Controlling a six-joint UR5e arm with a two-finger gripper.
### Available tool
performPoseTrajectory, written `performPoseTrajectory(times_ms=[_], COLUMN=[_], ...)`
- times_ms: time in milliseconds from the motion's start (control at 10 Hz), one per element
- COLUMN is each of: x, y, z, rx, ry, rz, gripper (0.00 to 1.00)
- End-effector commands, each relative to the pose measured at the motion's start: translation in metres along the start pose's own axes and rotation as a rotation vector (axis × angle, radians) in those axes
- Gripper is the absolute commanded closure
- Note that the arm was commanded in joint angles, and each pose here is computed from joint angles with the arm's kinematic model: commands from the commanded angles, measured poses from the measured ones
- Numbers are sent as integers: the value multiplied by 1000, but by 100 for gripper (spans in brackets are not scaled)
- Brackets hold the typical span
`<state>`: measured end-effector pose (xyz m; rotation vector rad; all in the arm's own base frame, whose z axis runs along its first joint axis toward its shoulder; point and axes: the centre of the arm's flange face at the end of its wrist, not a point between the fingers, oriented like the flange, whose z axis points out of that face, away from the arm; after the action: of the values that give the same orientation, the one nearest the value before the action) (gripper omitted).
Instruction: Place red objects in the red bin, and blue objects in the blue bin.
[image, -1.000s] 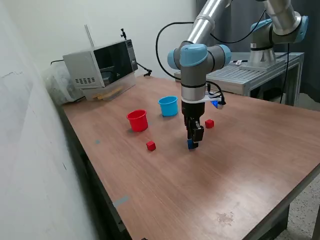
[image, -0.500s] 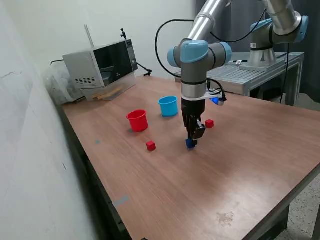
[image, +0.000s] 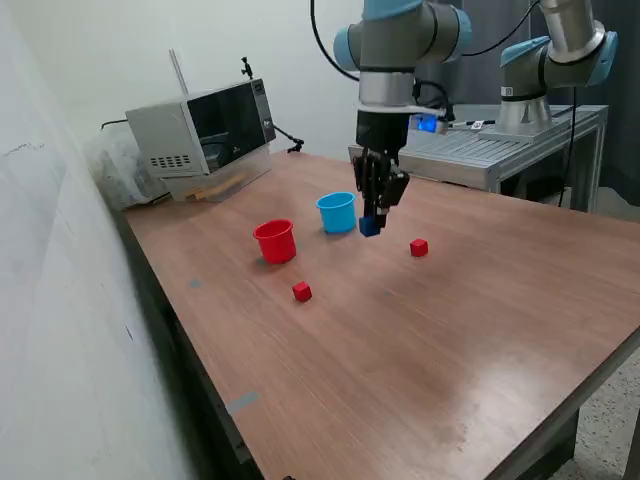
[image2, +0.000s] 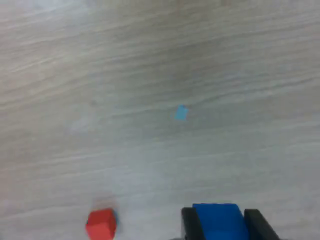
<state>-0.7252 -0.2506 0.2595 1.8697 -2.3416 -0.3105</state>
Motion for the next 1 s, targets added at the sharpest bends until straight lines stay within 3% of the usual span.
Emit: performPoseTrajectory(times_ms=[0,700,900], x=[-27,-225,-256], y=[-21,-30,-34], z=[-60,-21,-7], rx=[-5,141,172], ry=[-1,-97,-109], rz=[-18,175,208], gripper=[100,100,100])
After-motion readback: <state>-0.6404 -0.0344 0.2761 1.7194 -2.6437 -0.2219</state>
